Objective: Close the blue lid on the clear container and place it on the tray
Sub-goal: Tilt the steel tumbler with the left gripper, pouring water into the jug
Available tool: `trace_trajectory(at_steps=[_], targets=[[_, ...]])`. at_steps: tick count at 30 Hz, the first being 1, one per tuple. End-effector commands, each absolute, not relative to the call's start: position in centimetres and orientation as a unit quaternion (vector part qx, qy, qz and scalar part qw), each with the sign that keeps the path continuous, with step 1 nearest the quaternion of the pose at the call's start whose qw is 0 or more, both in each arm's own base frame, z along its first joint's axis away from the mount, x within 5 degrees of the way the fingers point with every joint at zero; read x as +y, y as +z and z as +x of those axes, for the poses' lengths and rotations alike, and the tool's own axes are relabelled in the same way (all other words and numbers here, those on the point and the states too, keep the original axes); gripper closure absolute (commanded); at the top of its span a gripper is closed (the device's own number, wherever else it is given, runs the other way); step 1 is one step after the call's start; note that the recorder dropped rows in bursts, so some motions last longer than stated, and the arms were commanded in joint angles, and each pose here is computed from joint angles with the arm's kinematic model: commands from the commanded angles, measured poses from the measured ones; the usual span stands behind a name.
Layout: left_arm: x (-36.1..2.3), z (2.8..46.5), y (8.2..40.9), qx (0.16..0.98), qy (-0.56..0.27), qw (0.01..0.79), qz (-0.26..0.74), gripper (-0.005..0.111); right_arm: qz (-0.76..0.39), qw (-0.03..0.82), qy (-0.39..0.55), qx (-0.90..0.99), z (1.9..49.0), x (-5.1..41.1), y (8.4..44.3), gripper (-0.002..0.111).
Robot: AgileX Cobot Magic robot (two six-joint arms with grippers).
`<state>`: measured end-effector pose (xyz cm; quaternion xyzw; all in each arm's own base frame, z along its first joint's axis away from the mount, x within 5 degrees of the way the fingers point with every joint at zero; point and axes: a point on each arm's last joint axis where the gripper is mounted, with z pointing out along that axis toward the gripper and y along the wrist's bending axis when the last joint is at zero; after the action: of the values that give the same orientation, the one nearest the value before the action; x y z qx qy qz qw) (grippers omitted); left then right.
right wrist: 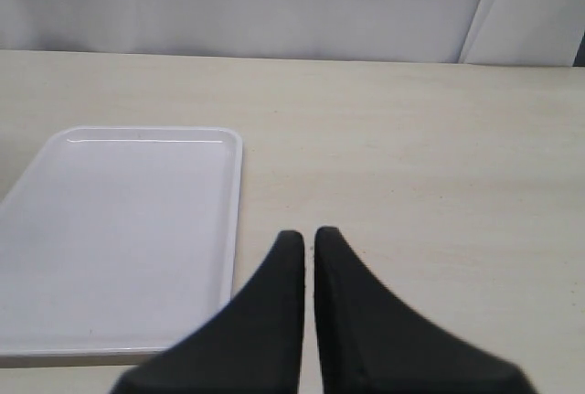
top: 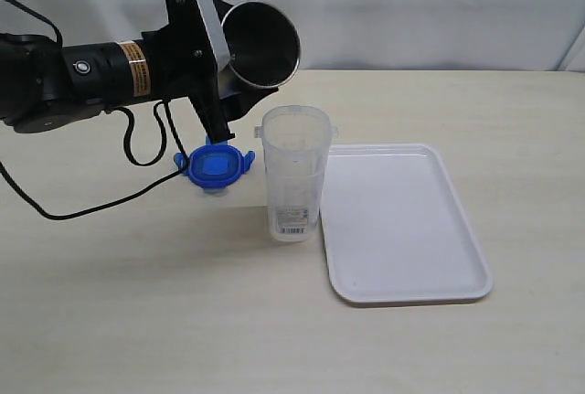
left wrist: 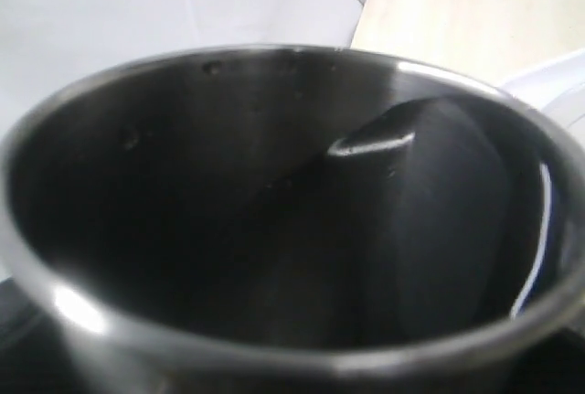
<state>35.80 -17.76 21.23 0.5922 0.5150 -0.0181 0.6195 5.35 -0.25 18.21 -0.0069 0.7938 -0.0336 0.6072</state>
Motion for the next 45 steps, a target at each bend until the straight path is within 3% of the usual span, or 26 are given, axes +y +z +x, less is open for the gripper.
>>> trace_trajectory(at_steps=[1, 45], targets=[[-18.1, 35.78, 22.8, 0.478, -0.011, 0.65, 0.591, 0.107, -0.008, 0.609, -0.033, 0.793, 5.34, -0.24, 18.19, 0.104], [-18.0, 35.86, 22.65, 0.444, 0.036, 0.643, 0.623, 0.107, -0.008, 0.609, -0.033, 0.793, 5.34, -0.24, 18.19, 0.104]])
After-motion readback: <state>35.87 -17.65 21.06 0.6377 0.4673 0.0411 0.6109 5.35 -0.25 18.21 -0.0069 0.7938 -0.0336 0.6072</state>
